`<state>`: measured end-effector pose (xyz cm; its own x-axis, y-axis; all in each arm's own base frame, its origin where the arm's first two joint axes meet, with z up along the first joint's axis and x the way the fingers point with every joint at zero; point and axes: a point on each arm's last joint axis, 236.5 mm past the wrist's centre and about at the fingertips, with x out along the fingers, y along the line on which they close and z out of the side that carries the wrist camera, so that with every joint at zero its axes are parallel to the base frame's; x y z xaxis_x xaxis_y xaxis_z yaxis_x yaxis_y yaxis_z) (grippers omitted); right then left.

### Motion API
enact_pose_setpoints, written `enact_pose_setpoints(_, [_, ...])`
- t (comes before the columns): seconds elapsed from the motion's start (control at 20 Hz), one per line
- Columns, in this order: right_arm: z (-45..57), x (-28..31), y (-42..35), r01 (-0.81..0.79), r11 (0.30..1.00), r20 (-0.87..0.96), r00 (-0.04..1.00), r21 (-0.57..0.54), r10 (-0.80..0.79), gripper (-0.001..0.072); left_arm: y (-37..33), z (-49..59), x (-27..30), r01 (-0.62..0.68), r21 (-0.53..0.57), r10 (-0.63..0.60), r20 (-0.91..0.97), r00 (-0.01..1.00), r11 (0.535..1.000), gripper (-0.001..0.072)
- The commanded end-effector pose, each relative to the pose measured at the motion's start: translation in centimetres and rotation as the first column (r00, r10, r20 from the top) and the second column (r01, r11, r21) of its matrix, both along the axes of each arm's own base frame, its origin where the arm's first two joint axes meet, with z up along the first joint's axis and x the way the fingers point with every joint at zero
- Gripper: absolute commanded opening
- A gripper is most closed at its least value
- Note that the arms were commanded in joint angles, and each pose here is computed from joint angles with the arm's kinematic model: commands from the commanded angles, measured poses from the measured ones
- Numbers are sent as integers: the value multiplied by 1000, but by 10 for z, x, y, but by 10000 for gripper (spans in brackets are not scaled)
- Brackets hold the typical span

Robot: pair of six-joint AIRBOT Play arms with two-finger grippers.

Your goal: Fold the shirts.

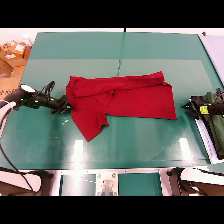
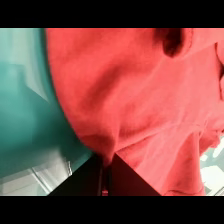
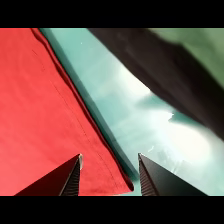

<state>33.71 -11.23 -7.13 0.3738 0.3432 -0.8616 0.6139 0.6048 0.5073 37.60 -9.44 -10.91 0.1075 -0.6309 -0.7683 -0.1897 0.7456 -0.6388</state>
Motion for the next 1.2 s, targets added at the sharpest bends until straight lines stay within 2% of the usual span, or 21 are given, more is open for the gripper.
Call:
enact_pose_setpoints(0.0, [-10,-6,4,9,1000,-30,1000,25,-8,418,5,-2,-4,17,11,-17,0,1000,1000,23])
enact_pose_setpoints(0.25, [-46,-31,43,-31,990,-120,992,134,47,417,4,-2,-3,18,12,-18,1,1000,1000,23])
enact_pose_setpoints(0.5, [-50,-15,73,-54,972,-58,996,227,69,415,4,-1,-3,18,10,-18,1,1000,1000,23])
enact_pose_setpoints(0.8, [-43,-23,86,-113,954,-51,990,279,132,415,2,-1,-6,27,4,-27,-8,1000,1000,23])
enact_pose_setpoints(0.9, [-48,-34,82,-133,956,-85,983,261,160,415,3,-1,-7,31,4,-31,-6,1000,1000,23])
enact_pose_setpoints(1.15, [-41,-44,46,-7,961,-107,994,277,38,415,2,0,-8,53,2,-53,3,999,999,24])
